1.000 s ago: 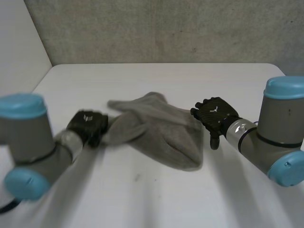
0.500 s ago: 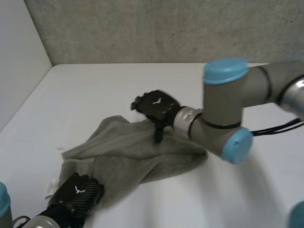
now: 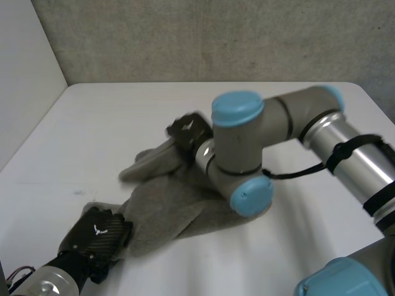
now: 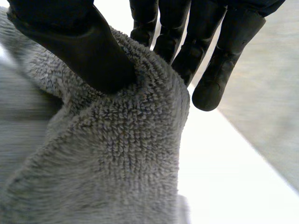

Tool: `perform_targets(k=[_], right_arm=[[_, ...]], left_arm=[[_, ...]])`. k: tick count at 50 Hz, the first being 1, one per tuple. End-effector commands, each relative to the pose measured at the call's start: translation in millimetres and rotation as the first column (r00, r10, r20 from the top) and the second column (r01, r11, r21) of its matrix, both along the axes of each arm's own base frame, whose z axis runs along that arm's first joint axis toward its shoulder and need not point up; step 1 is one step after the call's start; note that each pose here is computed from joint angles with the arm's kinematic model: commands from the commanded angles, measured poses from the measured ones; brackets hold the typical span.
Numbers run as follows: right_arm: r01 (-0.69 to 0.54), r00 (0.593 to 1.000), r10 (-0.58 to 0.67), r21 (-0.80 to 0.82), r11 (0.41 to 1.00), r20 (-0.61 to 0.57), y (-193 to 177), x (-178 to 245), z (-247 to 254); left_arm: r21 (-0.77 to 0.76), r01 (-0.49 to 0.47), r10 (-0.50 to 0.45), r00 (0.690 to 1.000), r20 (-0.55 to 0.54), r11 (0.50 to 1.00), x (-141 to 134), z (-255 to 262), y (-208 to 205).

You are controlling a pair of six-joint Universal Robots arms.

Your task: Fold the towel.

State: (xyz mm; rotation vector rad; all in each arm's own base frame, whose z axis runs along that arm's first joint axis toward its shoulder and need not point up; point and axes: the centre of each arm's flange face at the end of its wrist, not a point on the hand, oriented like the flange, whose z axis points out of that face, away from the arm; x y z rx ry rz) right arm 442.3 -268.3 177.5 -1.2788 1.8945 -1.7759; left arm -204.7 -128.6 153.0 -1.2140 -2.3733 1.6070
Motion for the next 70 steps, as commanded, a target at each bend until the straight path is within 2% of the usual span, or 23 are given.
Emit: perform_targets(k=[1,3,7,9,13,15,18,20,25,29,32,34,35,37,38,40,48,52,54,59,68,70], right_arm=[[0.181,0.976,-0.191,-0.094,0.979,-0.101,-26.1,-53.5,57.4],[0.213,0.955,-0.22,-0.059,0.975,-0.198,-25.0,-84.6,62.7],[0.235,0.93,-0.226,-0.003,0.972,-0.291,-17.6,-115.6,55.7],[0.237,0.91,-0.198,0.065,0.969,-0.365,-4.1,-148.0,46.6],[0.225,0.887,-0.146,0.135,0.965,-0.438,16.2,-175.4,34.5],[0.219,0.853,-0.089,0.198,0.955,-0.515,38.5,-197.6,20.2],[0.219,0.833,-0.065,0.22,0.95,-0.549,48.2,-208.4,14.0],[0.22,0.799,-0.037,0.235,0.947,-0.6,61.8,-226.7,9.4],[0.215,0.783,-0.046,0.201,0.956,-0.621,67.2,-240.1,17.7],[0.224,0.788,-0.066,0.185,0.957,-0.611,61.9,-244.1,22.5],[0.232,0.808,-0.101,0.157,0.96,-0.58,50.7,-245.4,30.2],[0.233,0.849,-0.144,0.117,0.965,-0.508,38.0,-240.0,43.7],[0.233,0.85,-0.144,0.117,0.965,-0.507,37.9,-240.0,43.8],[0.261,0.897,-0.201,0.105,0.959,-0.393,27.4,-233.0,57.1],[0.262,0.897,-0.202,0.105,0.959,-0.393,27.4,-233.0,57.2],[0.27,0.929,-0.23,0.106,0.957,-0.289,21.9,-224.5,70.6],[0.208,0.969,-0.19,0.108,0.972,-0.155,21.9,-198.2,74.5],[0.152,0.979,-0.134,0.106,0.983,-0.154,30.3,-179.0,64.3],[0.141,0.979,-0.121,0.116,0.983,-0.164,32.4,-173.7,57.2],[0.14,0.972,-0.106,0.151,0.979,-0.212,40.6,-165.5,38.0],[0.131,0.959,-0.088,0.146,0.981,-0.27,57.7,-155.0,10.5],[0.134,0.958,-0.095,0.13,0.982,-0.272,57.8,-155.4,7.9]], left_arm=[[-0.068,-0.011,0.008,0.999,-0.05,0.998,-6.2,12.2,-15.7],[-0.088,-0.021,0.015,0.997,-0.075,0.996,-8.1,15.7,-20.7],[-0.116,-0.04,0.023,0.989,-0.145,0.992,-14.0,23.9,-30.8],[-0.109,-0.039,0.021,0.987,-0.16,0.993,-16.3,22.8,-31.7],[-0.078,-0.006,-0.008,0.984,-0.177,0.997,-25.7,17.7,-27.0],[-0.071,0.008,-0.02,0.985,-0.174,0.997,-27.7,15.8,-23.5],[-0.057,0.025,-0.035,0.985,-0.167,0.998,-29.2,13.3,-17.5],[-0.053,0.029,-0.037,0.986,-0.165,0.998,-29.0,12.5,-15.6],[-0.02,0.049,-0.051,0.989,-0.141,0.999,-25.4,8.4,-3.9],[0.016,0.069,-0.067,0.99,-0.123,0.997,-23.5,7.7,4.8],[0.07,0.1,-0.093,0.991,-0.096,0.993,-21.3,8.9,14.5],[0.1,0.111,-0.103,0.991,-0.083,0.989,-20.6,10.2,17.6],[0.125,0.12,-0.112,0.991,-0.072,0.985,-19.8,12.4,19.1],[0.122,0.128,-0.12,0.99,-0.076,0.984,-21.6,19.5,16.9],[0.121,0.128,-0.12,0.99,-0.076,0.984,-21.6,19.6,16.9],[0.072,0.132,-0.125,0.987,-0.099,0.989,-26.2,35.8,8.8],[-0.109,0.104,-0.124,0.972,-0.197,0.989,-41.1,88.7,-25.6],[-0.113,0.064,-0.091,0.965,-0.246,0.991,-43.0,97.7,-41.7],[-0.029,0.039,-0.046,0.961,-0.273,0.999,-50.9,82.6,-61.0],[0.073,0.016,0.006,0.956,-0.293,0.997,-63.0,61.5,-83.9],[0.231,-0.02,0.083,0.96,-0.268,0.973,-75.2,22.2,-109.9],[0.299,-0.036,0.116,0.961,-0.252,0.954,-77.4,8.6,-113.6]])
